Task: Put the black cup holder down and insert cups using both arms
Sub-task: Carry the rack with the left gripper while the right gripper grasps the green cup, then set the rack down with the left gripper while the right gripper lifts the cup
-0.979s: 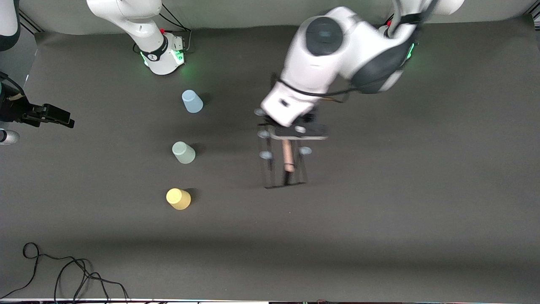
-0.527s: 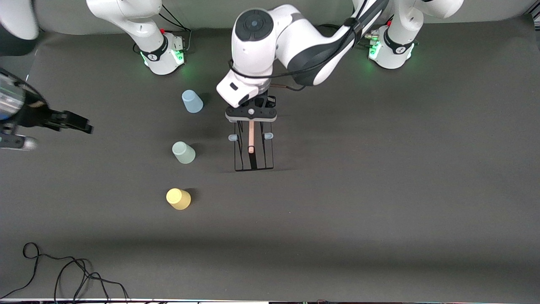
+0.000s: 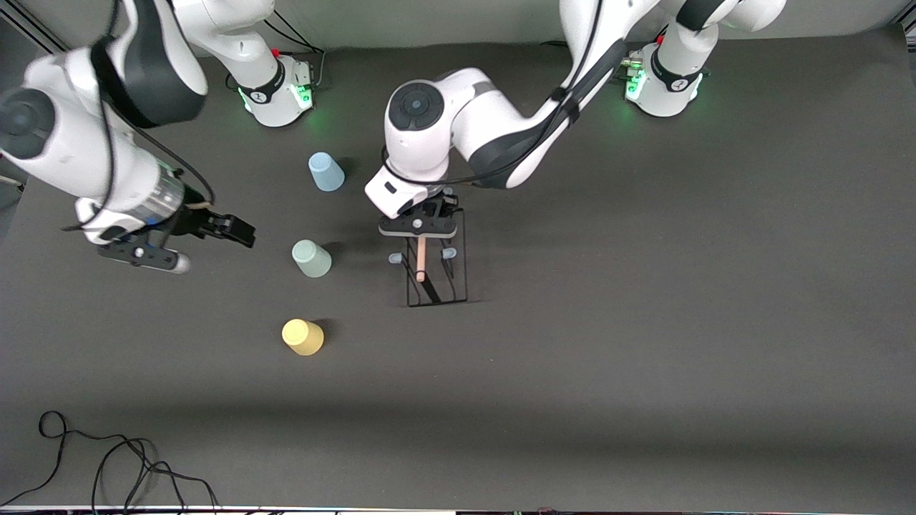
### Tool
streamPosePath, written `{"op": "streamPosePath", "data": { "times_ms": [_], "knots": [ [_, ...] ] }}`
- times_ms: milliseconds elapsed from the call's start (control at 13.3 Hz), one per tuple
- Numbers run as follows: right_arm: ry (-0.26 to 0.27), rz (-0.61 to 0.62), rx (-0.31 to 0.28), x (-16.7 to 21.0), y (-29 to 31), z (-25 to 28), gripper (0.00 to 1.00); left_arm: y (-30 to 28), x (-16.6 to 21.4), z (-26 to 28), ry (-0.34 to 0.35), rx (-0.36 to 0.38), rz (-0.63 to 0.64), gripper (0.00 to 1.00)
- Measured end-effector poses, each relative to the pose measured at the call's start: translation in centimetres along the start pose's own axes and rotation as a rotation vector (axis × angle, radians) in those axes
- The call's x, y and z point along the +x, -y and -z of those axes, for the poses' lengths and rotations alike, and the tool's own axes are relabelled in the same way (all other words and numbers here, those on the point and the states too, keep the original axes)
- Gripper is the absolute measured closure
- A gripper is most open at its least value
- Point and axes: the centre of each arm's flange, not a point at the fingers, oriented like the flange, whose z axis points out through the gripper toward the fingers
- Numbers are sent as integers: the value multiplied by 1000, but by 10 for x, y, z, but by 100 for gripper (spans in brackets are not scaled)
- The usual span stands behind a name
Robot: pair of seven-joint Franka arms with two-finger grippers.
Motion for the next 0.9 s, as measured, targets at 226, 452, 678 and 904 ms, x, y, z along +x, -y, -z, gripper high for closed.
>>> {"op": "streamPosePath", "data": {
  "times_ms": [226,452,678,904],
  "knots": [
    [-28,-8,10,-1,-5,-43,0,-8,-2,-30,-9,-27,-9,84],
    [-61,7,20,-16,-4,-105,0,-8,0,-32,-17,-37,-7,84],
    [-21,21,-6,-25,1,-159,0,-7,0,-32,-17,-36,-2,84],
    [19,21,-31,-23,1,-200,0,-4,5,-33,-22,-35,4,55]
  ]
}}
